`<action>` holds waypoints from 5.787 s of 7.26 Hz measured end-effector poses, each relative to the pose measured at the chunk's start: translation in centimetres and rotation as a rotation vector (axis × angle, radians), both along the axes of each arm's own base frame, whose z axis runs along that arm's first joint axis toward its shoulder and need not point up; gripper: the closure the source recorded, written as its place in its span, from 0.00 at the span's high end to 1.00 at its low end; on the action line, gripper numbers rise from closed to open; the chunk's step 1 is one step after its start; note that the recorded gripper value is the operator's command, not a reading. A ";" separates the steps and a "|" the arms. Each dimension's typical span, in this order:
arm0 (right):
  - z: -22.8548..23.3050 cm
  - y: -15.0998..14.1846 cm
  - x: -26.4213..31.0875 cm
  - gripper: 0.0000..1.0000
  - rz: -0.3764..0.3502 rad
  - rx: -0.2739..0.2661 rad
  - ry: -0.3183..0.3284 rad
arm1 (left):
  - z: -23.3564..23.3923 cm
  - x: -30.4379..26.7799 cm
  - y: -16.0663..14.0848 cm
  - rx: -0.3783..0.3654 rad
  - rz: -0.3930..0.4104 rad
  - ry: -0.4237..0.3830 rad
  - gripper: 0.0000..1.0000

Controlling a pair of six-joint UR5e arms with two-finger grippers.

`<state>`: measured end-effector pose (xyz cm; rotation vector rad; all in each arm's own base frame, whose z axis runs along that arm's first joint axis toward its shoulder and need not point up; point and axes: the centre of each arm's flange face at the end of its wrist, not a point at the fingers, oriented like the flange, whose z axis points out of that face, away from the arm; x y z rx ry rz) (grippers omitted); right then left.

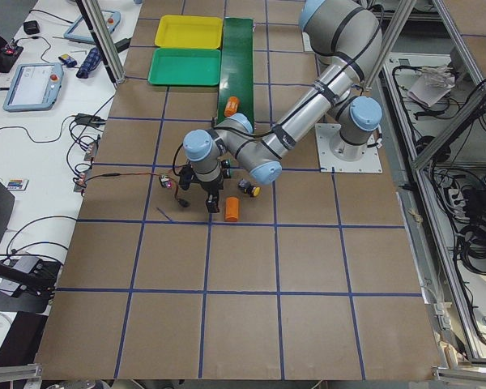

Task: Sort buttons by color to trays

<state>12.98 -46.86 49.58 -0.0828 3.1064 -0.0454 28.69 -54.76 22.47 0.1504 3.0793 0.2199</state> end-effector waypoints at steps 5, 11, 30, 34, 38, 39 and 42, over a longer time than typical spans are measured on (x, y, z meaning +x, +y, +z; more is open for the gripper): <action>-0.9 -0.3 0.0 1.00 0.003 0.016 0.000 | -2.8 2.1 0.7 0.026 0.031 0.026 0.98; -1.1 -0.3 0.0 1.00 0.005 0.022 -0.001 | -4.1 1.5 1.3 0.035 0.027 0.088 1.00; -2.5 0.0 -0.1 1.00 0.007 0.051 0.011 | 7.2 -33.2 -2.6 0.132 -0.048 0.047 0.00; -3.2 0.2 -0.1 1.00 0.011 0.065 0.012 | 2.2 -34.6 -0.2 0.055 -0.058 0.049 0.90; -3.3 0.2 -0.1 1.00 0.014 0.067 0.012 | 2.2 -35.6 1.4 0.059 -0.051 0.097 1.00; -3.4 0.2 -0.1 1.00 0.016 0.068 0.012 | 3.0 -35.7 1.7 0.053 -0.051 0.099 1.00; -3.4 0.2 -0.1 1.00 0.033 0.069 0.013 | 9.2 -32.5 1.3 -0.029 -0.010 0.074 1.00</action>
